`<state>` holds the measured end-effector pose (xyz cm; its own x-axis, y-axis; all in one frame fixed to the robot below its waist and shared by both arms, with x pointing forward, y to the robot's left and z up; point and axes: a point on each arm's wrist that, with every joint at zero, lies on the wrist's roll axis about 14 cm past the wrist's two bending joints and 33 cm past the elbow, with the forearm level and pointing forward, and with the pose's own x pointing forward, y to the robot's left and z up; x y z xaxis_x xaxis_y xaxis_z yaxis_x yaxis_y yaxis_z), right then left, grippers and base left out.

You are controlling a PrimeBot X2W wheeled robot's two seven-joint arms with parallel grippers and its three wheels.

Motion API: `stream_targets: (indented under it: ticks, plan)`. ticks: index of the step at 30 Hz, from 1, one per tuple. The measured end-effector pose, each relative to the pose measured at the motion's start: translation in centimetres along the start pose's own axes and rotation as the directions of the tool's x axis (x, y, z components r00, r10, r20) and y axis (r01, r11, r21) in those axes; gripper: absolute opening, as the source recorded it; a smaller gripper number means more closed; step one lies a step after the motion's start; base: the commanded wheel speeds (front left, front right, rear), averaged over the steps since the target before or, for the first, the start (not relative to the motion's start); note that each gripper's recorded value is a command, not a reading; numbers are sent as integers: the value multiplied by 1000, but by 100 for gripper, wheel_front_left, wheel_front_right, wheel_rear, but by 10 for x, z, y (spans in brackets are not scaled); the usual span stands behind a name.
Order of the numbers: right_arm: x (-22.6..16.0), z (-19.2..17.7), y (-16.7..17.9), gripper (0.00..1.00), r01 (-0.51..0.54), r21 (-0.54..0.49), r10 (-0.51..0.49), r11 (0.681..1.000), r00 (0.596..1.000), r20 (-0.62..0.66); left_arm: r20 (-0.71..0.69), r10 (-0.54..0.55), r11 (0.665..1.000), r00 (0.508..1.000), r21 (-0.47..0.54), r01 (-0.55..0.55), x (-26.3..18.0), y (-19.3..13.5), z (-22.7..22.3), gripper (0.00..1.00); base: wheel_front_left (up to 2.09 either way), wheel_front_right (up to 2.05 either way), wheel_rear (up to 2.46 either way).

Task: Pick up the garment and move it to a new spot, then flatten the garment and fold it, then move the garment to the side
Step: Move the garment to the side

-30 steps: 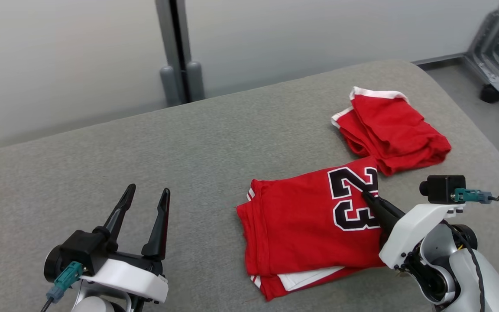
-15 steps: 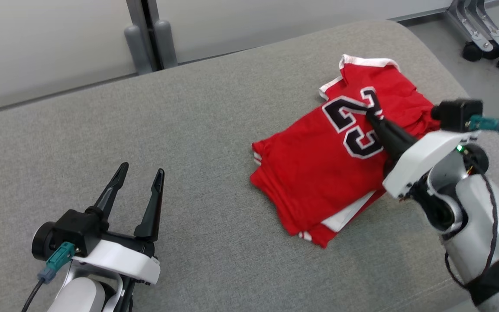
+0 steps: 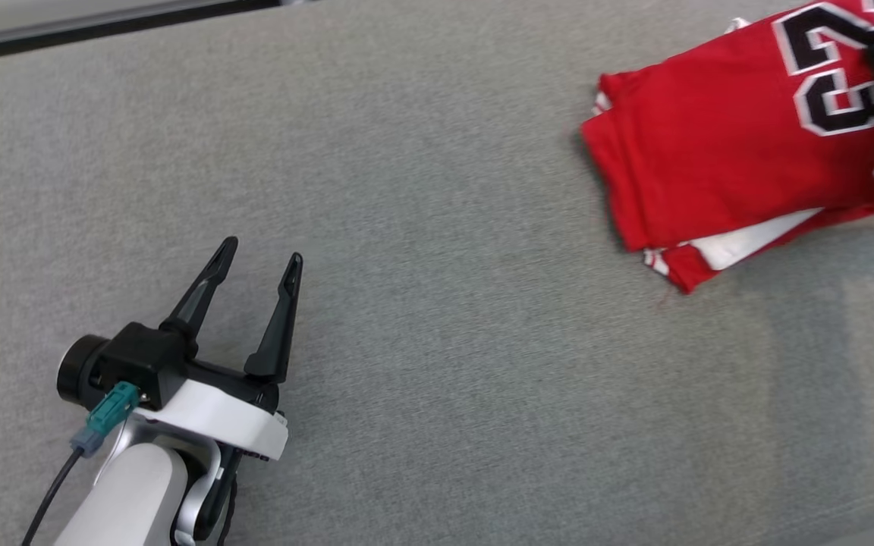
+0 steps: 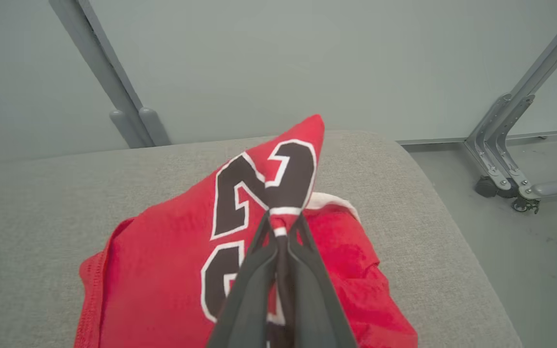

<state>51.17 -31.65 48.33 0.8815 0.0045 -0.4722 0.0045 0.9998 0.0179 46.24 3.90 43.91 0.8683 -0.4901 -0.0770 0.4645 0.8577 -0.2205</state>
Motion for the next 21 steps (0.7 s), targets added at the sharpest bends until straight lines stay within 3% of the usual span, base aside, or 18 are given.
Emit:
stream_targets:
  ticks: [5, 9, 11, 12, 18, 21]
  plan:
    - [16, -13, -45, 0, 116, -48, -120, 992, 990, -77, -26, 52, 999, 998, -3, -52, -4, 20, -12, 100, 0, 0, 0]
    - [20, -34, -63, 0, 171, -86, -183, 981, 972, -145, -32, 66, 998, 997, -4, -66, -4, 27, -16, 100, 0, 0, 0]
    - [26, -32, -67, 0, 192, -124, -206, 974, 971, -118, -31, 71, 997, 997, -3, -72, -3, 30, -16, 100, 0, 0, 0]
    - [29, -28, -68, 100, 200, -131, -213, 971, 972, -95, -33, 74, 997, 997, -3, -74, -3, 31, -17, 100, 0, 0, 0]
    - [23, -25, -86, 100, 281, -190, -293, 941, 955, -38, -8, 127, 992, 992, 2, -127, -6, 40, -7, 100, 0, 0, 0]
    - [17, -1, -83, 100, 292, -230, -285, 928, 956, 62, 18, 182, 983, 983, -3, -182, -14, 50, 3, 100, 0, 0, 0]
